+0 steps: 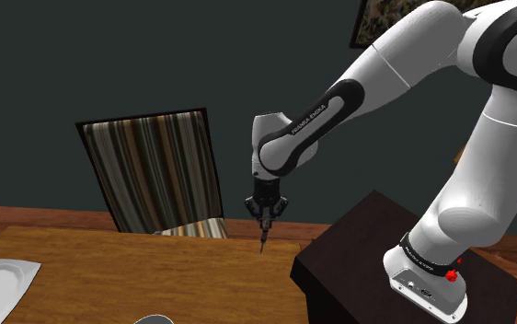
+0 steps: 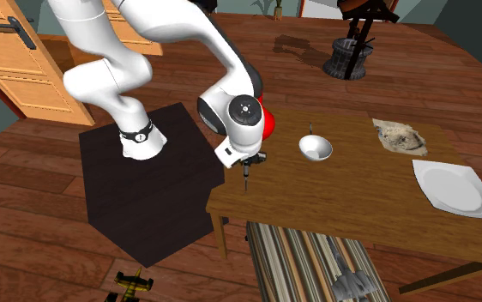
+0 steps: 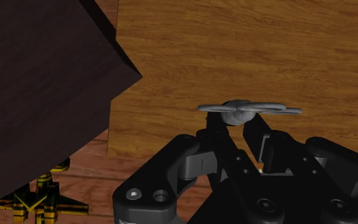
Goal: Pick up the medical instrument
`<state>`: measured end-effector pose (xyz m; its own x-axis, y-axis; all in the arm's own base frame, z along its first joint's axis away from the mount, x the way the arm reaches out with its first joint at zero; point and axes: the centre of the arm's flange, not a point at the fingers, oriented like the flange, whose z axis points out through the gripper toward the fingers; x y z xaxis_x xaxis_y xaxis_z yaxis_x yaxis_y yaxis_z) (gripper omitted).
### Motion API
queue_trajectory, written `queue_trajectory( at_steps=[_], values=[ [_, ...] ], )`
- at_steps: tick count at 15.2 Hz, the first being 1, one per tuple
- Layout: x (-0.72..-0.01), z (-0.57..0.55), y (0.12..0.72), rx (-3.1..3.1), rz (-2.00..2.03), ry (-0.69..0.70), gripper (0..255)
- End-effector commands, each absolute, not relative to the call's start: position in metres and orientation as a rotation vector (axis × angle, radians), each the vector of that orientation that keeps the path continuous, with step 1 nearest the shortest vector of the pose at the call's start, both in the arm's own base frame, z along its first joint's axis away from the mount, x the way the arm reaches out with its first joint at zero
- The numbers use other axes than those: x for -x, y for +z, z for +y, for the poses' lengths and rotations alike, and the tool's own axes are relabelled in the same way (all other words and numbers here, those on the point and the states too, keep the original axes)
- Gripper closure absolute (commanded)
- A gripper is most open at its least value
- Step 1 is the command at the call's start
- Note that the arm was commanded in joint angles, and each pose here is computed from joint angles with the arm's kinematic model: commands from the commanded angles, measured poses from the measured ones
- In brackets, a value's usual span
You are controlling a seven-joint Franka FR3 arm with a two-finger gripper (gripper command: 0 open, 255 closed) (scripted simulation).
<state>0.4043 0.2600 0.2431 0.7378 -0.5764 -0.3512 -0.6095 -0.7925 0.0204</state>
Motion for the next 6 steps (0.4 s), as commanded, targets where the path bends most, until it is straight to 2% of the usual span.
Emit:
queue_trajectory(
  at_steps=[1,6],
  values=[
    [-0.405,0.26,0.254,2.839,0.971,0.526,255],
    [-0.405,0.26,0.27,2.839,0.971,0.526,255]
  ],
)
